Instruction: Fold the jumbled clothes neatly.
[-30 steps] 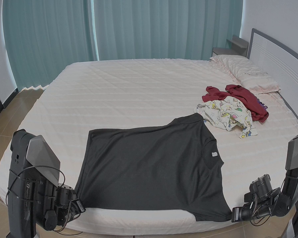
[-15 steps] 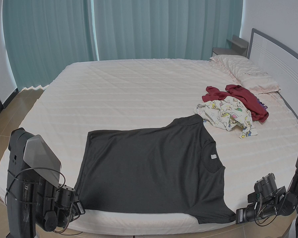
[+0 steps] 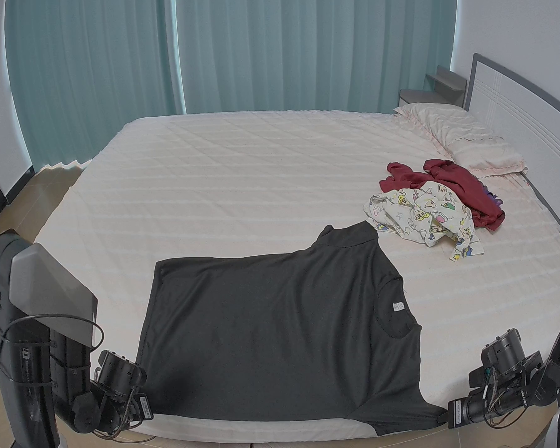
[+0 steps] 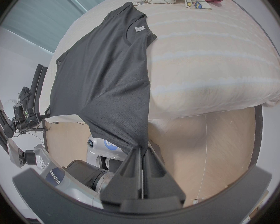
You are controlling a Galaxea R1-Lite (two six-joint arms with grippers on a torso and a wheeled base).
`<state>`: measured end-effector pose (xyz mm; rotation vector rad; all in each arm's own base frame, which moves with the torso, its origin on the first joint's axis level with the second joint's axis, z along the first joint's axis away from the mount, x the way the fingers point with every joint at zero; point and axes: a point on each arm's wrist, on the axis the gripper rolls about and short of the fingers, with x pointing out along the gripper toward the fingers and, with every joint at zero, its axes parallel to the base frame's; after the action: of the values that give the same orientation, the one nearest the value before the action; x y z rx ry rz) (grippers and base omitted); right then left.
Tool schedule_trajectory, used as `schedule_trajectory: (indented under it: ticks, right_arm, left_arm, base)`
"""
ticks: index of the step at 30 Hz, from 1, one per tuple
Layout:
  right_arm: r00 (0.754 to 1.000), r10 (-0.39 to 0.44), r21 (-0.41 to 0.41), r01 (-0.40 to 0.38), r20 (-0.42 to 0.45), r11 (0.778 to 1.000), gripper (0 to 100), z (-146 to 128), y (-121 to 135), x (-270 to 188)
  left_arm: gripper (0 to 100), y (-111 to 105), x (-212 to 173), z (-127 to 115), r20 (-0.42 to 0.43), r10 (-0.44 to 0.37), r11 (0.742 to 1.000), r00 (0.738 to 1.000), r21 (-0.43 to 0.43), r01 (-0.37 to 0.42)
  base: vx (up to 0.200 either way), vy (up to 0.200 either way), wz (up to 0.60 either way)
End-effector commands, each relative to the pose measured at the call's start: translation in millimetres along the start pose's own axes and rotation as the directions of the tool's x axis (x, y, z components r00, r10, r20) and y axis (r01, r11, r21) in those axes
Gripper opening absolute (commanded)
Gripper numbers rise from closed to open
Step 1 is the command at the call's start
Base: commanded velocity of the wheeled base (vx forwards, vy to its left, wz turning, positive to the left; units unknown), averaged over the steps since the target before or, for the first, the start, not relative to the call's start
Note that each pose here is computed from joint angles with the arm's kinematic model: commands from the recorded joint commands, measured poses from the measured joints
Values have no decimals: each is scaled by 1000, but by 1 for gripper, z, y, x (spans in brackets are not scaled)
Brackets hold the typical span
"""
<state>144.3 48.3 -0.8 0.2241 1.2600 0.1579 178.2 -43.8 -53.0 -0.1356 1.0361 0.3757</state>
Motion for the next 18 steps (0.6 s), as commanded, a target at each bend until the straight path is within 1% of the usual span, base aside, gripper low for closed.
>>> schedule_trajectory:
  ticks: [1,7,11,13,15,18]
  right_arm:
    - [1000,-5,-11,5,-19,1000,0,-7,-2,-7]
    - [999,-6,-59,4,-38,998,0,-14,-2,-18]
    - [1000,19,-68,-19,-4,997,0,-13,-1,-23]
    - [999,47,-72,-46,19,996,0,-13,0,-27]
    - [997,70,-79,-66,43,995,0,-12,1,-31]
    - [995,81,-82,-75,63,994,0,-10,2,-33]
  left_arm:
    - [0,1,-26,1,6,-41,998,999,38,41]
    - [0,5,-27,-6,-55,-2,998,999,70,6]
    - [0,5,-34,-9,-72,-3,995,997,96,10]
    - [0,7,-40,-8,-68,-9,996,998,93,15]
    - [0,7,-45,-5,-55,-34,996,998,84,38]
    - [0,6,-45,-3,-45,-50,996,998,71,54]
  base:
    - [0,0,0]
    - [0,0,0]
    - [0,0,0]
    - [0,0,0]
    - [0,0,0]
    - [0,0,0]
